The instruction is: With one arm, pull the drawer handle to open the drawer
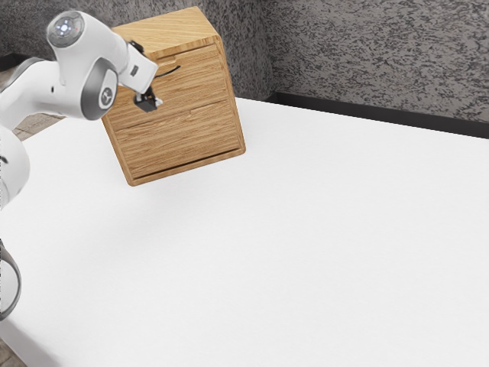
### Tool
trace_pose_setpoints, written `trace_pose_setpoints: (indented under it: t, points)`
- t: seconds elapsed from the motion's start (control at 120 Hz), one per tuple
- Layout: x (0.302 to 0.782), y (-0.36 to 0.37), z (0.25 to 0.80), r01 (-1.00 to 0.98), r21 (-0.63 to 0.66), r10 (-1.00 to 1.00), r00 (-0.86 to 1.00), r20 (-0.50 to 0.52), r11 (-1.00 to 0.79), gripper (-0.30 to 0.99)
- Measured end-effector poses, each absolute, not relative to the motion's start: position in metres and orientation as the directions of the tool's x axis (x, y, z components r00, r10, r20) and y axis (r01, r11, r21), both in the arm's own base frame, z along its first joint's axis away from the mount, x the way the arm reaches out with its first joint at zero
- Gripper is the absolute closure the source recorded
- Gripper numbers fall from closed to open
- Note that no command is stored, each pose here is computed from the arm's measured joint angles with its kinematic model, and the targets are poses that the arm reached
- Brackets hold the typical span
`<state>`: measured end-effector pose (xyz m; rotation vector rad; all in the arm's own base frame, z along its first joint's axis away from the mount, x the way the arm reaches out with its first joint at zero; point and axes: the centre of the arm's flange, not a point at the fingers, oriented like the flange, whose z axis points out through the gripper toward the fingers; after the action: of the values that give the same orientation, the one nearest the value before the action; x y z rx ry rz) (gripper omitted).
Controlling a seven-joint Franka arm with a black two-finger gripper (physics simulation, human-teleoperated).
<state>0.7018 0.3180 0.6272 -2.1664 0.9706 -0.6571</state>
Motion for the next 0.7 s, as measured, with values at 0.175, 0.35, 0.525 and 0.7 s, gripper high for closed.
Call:
trace_pose_setpoints:
  t: [0.175, 0.35, 0.525, 0.7]
  points:
    - [0.706, 0.325, 0.614, -0.459, -0.733, -0.786, 0.595, 0.166, -0.502, 0.00]
    - [0.707, 0.328, 0.608, -0.467, -0.731, -0.789, 0.594, 0.158, -0.498, -0.02]
    - [0.709, 0.328, 0.604, -0.472, -0.730, -0.792, 0.590, 0.155, -0.494, -0.01]
    - [0.711, 0.321, 0.606, -0.479, -0.733, -0.800, 0.582, 0.146, -0.483, 0.00]
